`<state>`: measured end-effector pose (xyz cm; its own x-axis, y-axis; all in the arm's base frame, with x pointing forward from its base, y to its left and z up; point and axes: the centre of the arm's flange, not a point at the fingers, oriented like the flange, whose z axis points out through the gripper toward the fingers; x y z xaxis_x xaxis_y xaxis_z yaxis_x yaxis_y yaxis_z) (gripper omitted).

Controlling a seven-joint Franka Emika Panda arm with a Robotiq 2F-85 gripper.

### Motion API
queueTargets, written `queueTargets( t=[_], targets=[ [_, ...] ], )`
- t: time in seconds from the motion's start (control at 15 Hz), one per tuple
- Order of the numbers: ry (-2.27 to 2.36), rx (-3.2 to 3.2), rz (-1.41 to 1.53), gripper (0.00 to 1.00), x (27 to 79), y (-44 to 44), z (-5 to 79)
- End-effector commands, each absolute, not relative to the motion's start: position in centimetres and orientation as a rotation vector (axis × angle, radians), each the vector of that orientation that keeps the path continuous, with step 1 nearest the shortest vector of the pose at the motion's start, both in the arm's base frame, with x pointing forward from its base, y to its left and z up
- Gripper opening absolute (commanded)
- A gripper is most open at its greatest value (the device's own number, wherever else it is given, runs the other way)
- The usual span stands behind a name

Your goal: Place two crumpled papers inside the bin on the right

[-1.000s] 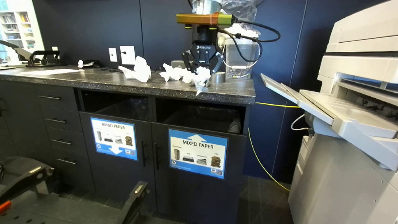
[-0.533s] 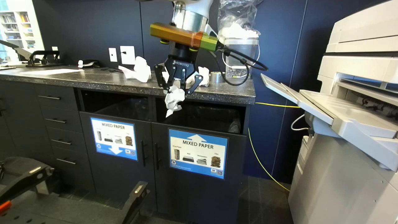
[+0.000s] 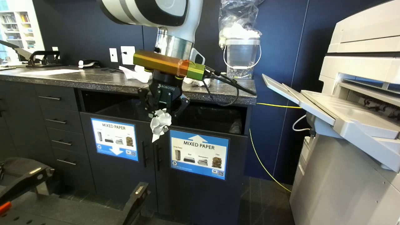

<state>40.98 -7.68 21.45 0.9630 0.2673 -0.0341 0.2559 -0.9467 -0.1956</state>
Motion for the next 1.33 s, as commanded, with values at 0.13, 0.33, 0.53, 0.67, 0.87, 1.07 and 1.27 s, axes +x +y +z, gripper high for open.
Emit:
queueTargets(
  t=[0.13,0.33,0.53,0.67,0.87,1.07,1.27],
  targets=[
    [-0.489,-2.933,0.038,0.1,40.6,-6.0,17.2],
    [-0.559,-2.919,0.002,0.1,40.7,-5.7,14.8],
    [-0.651,-2.896,-0.038,0.1,40.2,-5.4,12.5],
    [-0.705,-2.876,-0.081,0.1,39.8,-5.5,11.1],
    [-0.775,-2.859,-0.156,0.1,39.2,-5.5,8.9],
    [-0.828,-2.856,-0.263,0.1,39.5,-5.0,7.6],
    [-0.797,-2.851,-0.437,0.11,41.0,-4.0,7.4]
  ],
)
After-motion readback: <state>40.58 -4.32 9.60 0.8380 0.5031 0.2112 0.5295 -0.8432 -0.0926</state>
